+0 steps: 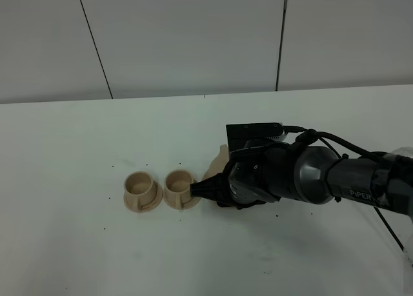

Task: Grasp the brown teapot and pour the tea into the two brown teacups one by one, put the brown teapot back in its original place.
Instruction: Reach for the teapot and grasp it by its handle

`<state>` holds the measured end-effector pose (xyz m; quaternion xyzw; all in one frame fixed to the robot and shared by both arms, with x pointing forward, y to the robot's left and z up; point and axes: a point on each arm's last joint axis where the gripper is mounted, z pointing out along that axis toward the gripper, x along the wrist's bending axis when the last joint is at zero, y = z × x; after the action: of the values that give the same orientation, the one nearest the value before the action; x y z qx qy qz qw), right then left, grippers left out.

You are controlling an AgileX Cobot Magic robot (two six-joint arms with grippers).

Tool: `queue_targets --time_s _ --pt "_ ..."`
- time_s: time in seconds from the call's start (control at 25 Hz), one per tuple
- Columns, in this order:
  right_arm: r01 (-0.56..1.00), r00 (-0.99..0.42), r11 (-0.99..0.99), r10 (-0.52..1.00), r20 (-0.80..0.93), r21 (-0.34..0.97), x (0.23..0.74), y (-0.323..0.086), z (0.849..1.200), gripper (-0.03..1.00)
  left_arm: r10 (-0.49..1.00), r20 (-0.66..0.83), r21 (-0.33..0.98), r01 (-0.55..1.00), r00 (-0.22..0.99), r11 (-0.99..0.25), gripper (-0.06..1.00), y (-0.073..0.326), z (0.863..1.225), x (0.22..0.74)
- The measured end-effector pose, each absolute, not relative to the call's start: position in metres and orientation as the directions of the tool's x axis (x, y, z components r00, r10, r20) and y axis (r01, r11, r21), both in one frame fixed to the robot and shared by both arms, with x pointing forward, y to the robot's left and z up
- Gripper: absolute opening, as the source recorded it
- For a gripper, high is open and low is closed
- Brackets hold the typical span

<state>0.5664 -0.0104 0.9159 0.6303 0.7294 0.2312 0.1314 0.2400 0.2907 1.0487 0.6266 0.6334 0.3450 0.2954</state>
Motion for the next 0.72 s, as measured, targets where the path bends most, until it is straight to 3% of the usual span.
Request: queue_targets --time_s 0.72 --pt "0.856 -0.174 0.113 0.982 0.075 0.505 0.5726 -0.0178 0.9165 0.34 0.997 0.058 0.807 0.590 -0.040 -0.023 0.33 0.2907 1.0487 0.2400"
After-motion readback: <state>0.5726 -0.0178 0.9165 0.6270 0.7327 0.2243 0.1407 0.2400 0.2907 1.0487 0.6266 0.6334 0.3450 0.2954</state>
